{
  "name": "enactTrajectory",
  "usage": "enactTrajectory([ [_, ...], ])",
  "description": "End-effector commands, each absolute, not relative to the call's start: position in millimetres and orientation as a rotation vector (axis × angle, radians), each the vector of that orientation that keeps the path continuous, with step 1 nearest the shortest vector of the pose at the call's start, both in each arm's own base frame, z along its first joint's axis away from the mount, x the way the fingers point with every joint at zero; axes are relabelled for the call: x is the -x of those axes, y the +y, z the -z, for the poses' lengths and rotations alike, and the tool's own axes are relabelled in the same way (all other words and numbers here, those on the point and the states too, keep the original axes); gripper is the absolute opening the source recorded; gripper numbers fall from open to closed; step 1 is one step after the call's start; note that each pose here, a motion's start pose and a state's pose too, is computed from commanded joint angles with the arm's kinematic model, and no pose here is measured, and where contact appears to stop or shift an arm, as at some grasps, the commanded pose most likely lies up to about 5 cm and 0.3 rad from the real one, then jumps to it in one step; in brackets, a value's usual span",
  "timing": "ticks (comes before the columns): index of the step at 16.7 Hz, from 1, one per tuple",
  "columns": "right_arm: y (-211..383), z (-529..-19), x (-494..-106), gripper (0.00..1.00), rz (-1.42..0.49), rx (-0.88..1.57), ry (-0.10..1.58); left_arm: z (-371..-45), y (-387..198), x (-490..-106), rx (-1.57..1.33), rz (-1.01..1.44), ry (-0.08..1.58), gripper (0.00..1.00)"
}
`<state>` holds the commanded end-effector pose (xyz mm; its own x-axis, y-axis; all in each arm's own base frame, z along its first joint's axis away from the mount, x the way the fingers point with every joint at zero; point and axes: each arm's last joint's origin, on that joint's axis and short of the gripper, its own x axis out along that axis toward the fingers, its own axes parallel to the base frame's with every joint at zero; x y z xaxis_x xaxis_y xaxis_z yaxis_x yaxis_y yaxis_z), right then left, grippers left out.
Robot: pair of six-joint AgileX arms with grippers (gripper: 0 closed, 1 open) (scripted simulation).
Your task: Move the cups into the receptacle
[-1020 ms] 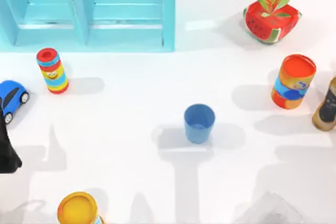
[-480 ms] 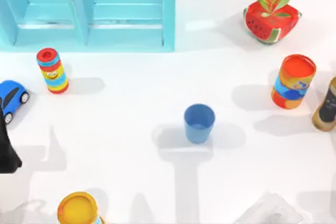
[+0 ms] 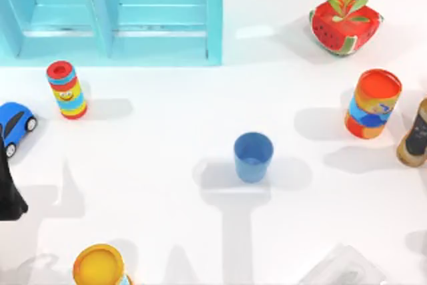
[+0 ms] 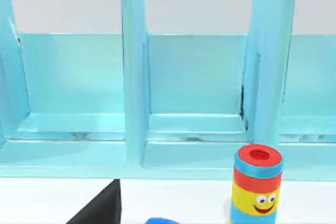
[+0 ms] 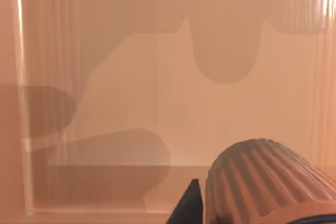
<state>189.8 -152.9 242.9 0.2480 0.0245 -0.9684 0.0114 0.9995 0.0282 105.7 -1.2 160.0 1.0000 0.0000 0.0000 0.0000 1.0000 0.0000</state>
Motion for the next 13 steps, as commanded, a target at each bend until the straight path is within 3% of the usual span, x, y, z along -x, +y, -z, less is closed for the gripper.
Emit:
enactTrajectory([
  [7,-151.2,-220.8,-190.8,0.00,-0.012,-0.036,1.327,-160.0,-1.2,-105.7,0.000,0.000,0.000,1.00],
  [13,-151.2,-220.8,-190.8,0.45,-0.012,-0.036,1.327,-160.0,-1.2,-105.7,0.000,0.000,0.000,1.00],
])
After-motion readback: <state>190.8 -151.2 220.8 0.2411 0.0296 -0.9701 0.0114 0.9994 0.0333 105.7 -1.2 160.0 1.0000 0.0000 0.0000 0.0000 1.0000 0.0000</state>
